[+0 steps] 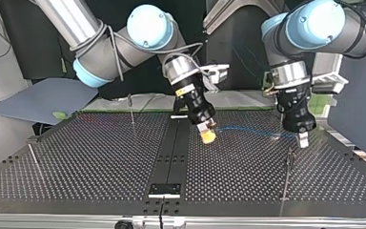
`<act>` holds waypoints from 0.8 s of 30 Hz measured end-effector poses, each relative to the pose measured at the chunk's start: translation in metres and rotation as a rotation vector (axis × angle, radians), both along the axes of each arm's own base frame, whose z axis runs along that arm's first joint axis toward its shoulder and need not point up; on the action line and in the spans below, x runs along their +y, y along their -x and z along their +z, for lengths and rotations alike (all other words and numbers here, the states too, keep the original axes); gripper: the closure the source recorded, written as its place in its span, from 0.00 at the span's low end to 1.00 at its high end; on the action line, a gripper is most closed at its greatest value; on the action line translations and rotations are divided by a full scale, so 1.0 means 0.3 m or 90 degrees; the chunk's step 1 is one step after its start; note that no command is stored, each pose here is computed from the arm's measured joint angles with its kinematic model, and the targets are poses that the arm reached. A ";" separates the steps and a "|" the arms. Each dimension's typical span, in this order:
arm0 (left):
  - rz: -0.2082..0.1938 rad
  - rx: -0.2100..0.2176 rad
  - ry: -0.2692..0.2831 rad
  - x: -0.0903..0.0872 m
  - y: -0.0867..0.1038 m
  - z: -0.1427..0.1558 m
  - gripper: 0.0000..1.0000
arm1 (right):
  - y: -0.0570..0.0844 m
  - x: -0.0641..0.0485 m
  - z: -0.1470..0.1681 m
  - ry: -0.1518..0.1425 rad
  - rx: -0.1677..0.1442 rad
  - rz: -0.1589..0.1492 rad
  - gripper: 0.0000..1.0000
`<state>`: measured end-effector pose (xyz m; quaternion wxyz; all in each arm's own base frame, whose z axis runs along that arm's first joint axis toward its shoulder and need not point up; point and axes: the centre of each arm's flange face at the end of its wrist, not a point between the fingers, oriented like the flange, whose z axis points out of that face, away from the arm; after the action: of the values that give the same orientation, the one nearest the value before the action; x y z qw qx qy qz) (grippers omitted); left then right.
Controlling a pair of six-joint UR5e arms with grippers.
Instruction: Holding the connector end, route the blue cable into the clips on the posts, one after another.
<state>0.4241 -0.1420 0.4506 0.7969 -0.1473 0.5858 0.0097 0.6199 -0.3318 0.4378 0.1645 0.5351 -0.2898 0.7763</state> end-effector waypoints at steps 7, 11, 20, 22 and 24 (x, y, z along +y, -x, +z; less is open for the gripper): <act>0.000 0.000 -0.009 0.051 -0.034 0.002 1.00 | -0.002 -0.039 -0.049 -0.014 0.016 -0.002 1.00; -0.002 0.005 -0.013 0.088 -0.061 -0.011 1.00 | -0.012 -0.047 -0.075 -0.017 0.024 0.003 1.00; -0.041 0.015 -0.026 0.090 -0.114 -0.032 1.00 | -0.022 -0.052 -0.060 -0.012 0.021 0.008 1.00; -0.045 0.018 -0.027 0.090 -0.125 -0.036 1.00 | -0.023 -0.053 -0.062 -0.012 0.021 0.008 1.00; -0.047 0.024 -0.028 0.092 -0.138 -0.046 1.00 | -0.025 -0.054 -0.064 -0.011 0.020 0.008 1.00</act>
<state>0.4654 -0.1145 0.4369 0.7888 -0.1080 0.6051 -0.0040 0.6273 -0.3482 0.4187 0.1594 0.5507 -0.2905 0.7661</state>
